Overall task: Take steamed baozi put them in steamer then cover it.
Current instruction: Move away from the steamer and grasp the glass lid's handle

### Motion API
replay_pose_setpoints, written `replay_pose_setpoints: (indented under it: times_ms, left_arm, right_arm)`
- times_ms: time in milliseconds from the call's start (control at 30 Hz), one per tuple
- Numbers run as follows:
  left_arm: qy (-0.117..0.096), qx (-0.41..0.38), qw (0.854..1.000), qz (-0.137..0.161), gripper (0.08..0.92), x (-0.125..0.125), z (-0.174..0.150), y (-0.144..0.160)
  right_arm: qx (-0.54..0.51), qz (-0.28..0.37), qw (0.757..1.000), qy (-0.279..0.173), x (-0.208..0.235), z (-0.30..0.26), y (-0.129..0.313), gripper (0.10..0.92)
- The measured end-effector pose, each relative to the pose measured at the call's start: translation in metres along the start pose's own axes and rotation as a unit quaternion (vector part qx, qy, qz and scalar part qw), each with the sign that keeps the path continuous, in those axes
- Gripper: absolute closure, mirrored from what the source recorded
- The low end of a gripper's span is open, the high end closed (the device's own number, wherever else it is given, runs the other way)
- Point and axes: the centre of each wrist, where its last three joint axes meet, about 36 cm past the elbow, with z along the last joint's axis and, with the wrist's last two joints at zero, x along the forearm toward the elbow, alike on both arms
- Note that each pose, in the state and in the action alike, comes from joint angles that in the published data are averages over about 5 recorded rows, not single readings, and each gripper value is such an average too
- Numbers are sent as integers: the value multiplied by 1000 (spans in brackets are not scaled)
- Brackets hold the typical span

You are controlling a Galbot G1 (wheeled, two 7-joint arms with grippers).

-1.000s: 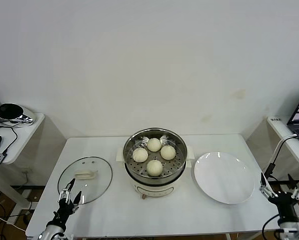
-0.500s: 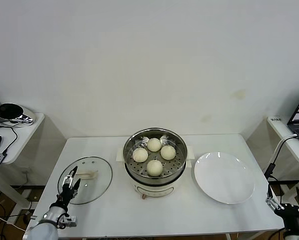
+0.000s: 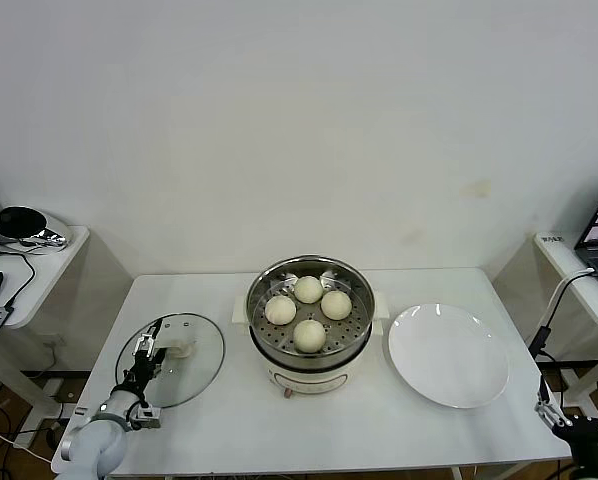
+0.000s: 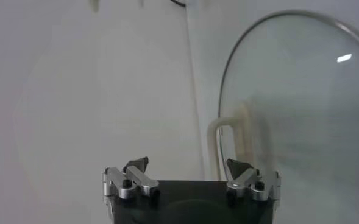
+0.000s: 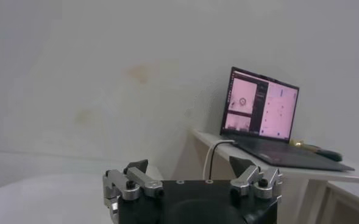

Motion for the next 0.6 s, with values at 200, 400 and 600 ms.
replay_pose_setpoints:
  times_ms: [200,400,600]
  left_arm:
    - [6,6,1000,5,214,-11,4,-3]
    - [3,8,1000,13,389,-16,8,-3]
    - [1,13,1000,18,571,-22,9,-4]
  right_arm:
    - [2,-3,1000,6,0,5,3,200]
    - [3,-7,1000,12,0,11,7,200]
    - [3,-9,1000,15,-1,14,8,200]
